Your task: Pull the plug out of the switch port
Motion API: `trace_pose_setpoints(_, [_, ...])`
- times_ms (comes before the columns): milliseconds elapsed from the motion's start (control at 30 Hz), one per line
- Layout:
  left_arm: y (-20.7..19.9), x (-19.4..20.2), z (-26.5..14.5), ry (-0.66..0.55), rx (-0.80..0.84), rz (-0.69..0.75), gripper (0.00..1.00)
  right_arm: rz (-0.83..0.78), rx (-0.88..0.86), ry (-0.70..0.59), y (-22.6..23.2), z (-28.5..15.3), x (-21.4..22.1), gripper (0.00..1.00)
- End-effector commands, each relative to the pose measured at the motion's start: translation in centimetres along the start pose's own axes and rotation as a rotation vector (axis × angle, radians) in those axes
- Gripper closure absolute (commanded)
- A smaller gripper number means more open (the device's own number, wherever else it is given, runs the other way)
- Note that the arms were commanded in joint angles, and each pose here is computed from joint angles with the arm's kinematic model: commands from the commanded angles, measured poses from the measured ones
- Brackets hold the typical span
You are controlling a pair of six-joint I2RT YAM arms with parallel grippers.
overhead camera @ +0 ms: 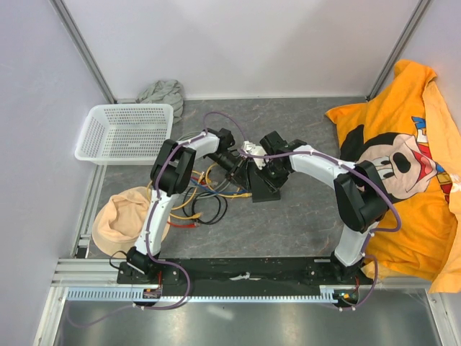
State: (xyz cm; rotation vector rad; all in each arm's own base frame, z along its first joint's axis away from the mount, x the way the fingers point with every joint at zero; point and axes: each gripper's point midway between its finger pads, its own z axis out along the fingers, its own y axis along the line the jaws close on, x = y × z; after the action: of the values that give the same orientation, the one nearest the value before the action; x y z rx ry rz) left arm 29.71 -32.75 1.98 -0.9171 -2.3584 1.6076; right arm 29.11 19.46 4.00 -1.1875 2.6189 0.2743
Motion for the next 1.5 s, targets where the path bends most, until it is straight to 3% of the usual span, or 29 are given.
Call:
trace_pose_setpoints(0, [2.1, 3.6, -0.6, 0.088, -0.072, -0.025, 0.98, -0.010, -0.010, 0.103, 0.6, 1.9, 2.3, 0.77])
trace_pose_setpoints(267, [3.5, 4.7, -2.2, 0.088, -0.089, -0.095, 0.98, -0.030, -0.010, 0.114, 0.8, 2.1, 2.3, 0.77])
trace_pose_setpoints(767, [0.6, 1.8, -6.2, 0.010, -0.120, 0.041, 0.99, -0.040, -0.007, 0.119, 0.9, 2.2, 2.3, 0.77])
trace_pose_setpoints(1067, [0.8, 1.5, -6.3, 0.003, -0.124, 0.050, 0.98, -0.038, -0.007, 0.124, 0.9, 2.3, 2.5, 0.76])
trace_pose_setpoints(1233, [-1.7, 1.3, -9.4, -0.025, -0.146, 0.107, 0.98, -0.040, -0.001, 0.116, 0.8, 2.2, 2.3, 0.76])
trace_pose_setpoints(1467, [-1.1, 8.0, -12.6, 0.057, -0.209, 0.020, 0.98, -0.036, -0.005, 0.120, 0.7, 2.6, 2.1, 0.75])
